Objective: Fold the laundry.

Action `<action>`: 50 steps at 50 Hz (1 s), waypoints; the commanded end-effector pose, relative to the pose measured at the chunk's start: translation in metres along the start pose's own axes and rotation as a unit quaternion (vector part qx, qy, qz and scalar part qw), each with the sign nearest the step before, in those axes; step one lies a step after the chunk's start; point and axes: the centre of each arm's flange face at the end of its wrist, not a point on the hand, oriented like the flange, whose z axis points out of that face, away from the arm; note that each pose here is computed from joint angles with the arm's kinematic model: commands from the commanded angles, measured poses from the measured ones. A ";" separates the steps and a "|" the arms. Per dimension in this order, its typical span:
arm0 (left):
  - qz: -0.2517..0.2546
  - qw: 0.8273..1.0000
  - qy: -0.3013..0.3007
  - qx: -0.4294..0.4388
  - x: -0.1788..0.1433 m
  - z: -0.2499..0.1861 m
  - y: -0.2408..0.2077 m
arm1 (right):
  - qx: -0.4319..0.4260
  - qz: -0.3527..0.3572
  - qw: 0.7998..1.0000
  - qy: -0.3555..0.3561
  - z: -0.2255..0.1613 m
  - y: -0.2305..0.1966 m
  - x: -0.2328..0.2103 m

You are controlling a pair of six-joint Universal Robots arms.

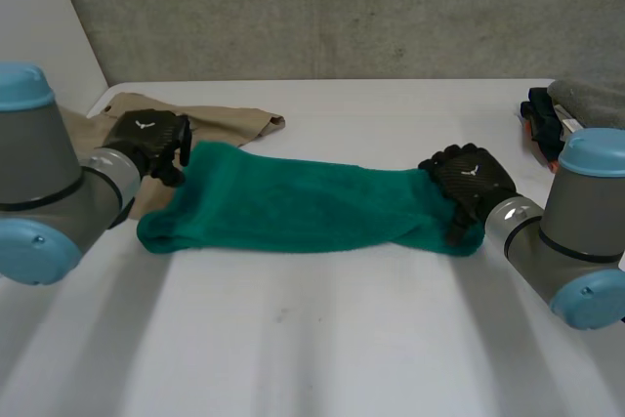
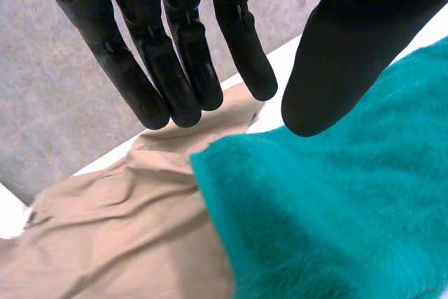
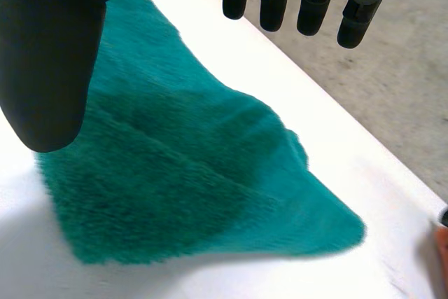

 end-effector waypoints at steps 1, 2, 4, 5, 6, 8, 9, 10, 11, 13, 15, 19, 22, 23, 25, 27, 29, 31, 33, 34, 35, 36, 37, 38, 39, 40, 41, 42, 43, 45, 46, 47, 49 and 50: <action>0.139 0.987 0.020 -0.073 0.001 -0.011 0.017 | -0.016 -0.013 1.000 0.018 0.011 0.010 0.007; 0.155 0.984 0.025 -0.084 0.002 -0.010 0.022 | -0.017 -0.015 1.000 0.018 0.012 0.010 0.007; 0.191 0.974 0.031 -0.118 0.003 -0.009 0.035 | -0.027 -0.019 0.999 0.018 0.015 0.015 0.007; 0.200 0.971 0.030 -0.124 0.003 -0.008 0.038 | -0.030 -0.019 0.999 0.019 0.016 0.016 0.008; 0.207 0.970 0.028 -0.128 0.003 -0.007 0.040 | -0.035 -0.019 0.999 0.018 0.016 0.017 0.008; 0.210 0.968 0.024 -0.138 0.006 -0.001 0.048 | -0.046 -0.022 0.999 0.014 0.017 0.021 0.007; 0.207 0.968 0.025 -0.139 0.007 0.000 0.049 | -0.049 -0.023 0.998 0.013 0.017 0.022 0.006; 0.202 0.969 0.030 -0.141 0.010 0.002 0.054 | -0.051 -0.024 0.998 0.011 0.018 0.024 0.005; 0.200 0.969 0.034 -0.143 0.012 0.003 0.056 | -0.053 -0.025 0.998 0.010 0.018 0.025 0.004; 0.198 0.968 0.046 -0.145 0.018 0.005 0.061 | -0.054 -0.029 0.998 0.007 0.018 0.026 0.003; 0.198 0.968 0.055 -0.147 0.023 0.008 0.066 | -0.051 -0.029 0.998 0.007 0.017 0.025 0.003; 0.203 0.967 0.055 -0.143 0.027 0.013 0.071 | -0.032 -0.028 0.999 0.007 0.016 0.018 0.004; 0.205 0.969 0.046 -0.130 0.026 0.016 0.066 | -0.015 -0.022 1.000 0.002 0.009 0.007 0.005; 0.203 0.971 0.039 -0.121 0.023 0.015 0.059 | -0.005 -0.021 1.000 0.002 0.005 0.000 0.007; 0.200 0.973 0.029 -0.112 0.019 0.011 0.049 | 0.005 -0.022 1.000 0.002 -0.001 -0.009 0.009; 0.188 0.978 0.016 -0.087 0.013 0.003 0.030 | 0.024 -0.029 0.999 0.008 -0.011 -0.026 0.015; 0.168 0.984 0.005 -0.062 0.009 -0.011 0.008 | 0.039 -0.035 0.999 0.014 -0.024 -0.045 0.022; 0.147 0.988 -0.004 -0.042 0.004 -0.023 -0.009 | 0.049 -0.037 0.998 0.021 -0.034 -0.059 0.030; 0.119 0.993 -0.018 -0.004 -0.004 -0.044 -0.038 | 0.066 -0.039 0.996 0.035 -0.049 -0.081 0.046; 0.110 0.994 -0.023 0.009 -0.007 -0.051 -0.047 | 0.071 -0.040 0.996 0.039 -0.053 -0.087 0.050; 0.090 0.995 -0.030 0.034 -0.014 -0.064 -0.064 | 0.084 -0.041 0.995 0.045 -0.060 -0.100 0.059; 0.082 0.995 -0.032 0.045 -0.016 -0.070 -0.071 | 0.091 -0.041 0.994 0.047 -0.062 -0.105 0.062; 0.074 0.995 -0.033 0.060 -0.018 -0.075 -0.078 | 0.096 -0.040 0.993 0.050 -0.064 -0.110 0.065; 0.062 0.995 -0.023 0.072 -0.018 -0.079 -0.084 | 0.104 -0.039 0.992 0.053 -0.064 -0.118 0.070; 0.057 0.995 -0.016 0.075 -0.018 -0.079 -0.085 | 0.107 -0.038 0.992 0.053 -0.063 -0.121 0.071; 0.048 0.996 -0.002 0.076 -0.015 -0.076 -0.084 | 0.111 -0.036 0.992 0.056 -0.059 -0.125 0.074; 0.044 0.996 0.004 0.075 -0.013 -0.073 -0.083 | 0.111 -0.035 0.992 0.057 -0.055 -0.125 0.075; 0.041 0.997 0.010 0.070 -0.011 -0.070 -0.080 | 0.109 -0.034 0.992 0.057 -0.051 -0.125 0.075; 0.039 0.997 0.014 0.062 -0.010 -0.064 -0.075 | 0.105 -0.031 0.992 0.057 -0.046 -0.122 0.075; 0.036 0.999 0.019 0.035 -0.006 -0.046 -0.060 | 0.088 -0.030 0.994 0.058 -0.028 -0.112 0.073; 0.036 0.999 0.018 0.026 -0.005 -0.038 -0.054 | 0.083 -0.029 0.994 0.060 -0.021 -0.107 0.072; 0.036 0.999 0.016 0.015 -0.004 -0.031 -0.048 | 0.076 -0.028 0.995 0.060 -0.015 -0.103 0.070; 0.039 0.999 0.011 -0.015 0.000 -0.009 -0.028 | 0.056 -0.028 0.996 0.059 0.005 -0.088 0.061; 0.040 0.999 0.007 -0.024 0.002 -0.001 -0.022 | 0.052 -0.030 0.996 0.060 0.011 -0.083 0.058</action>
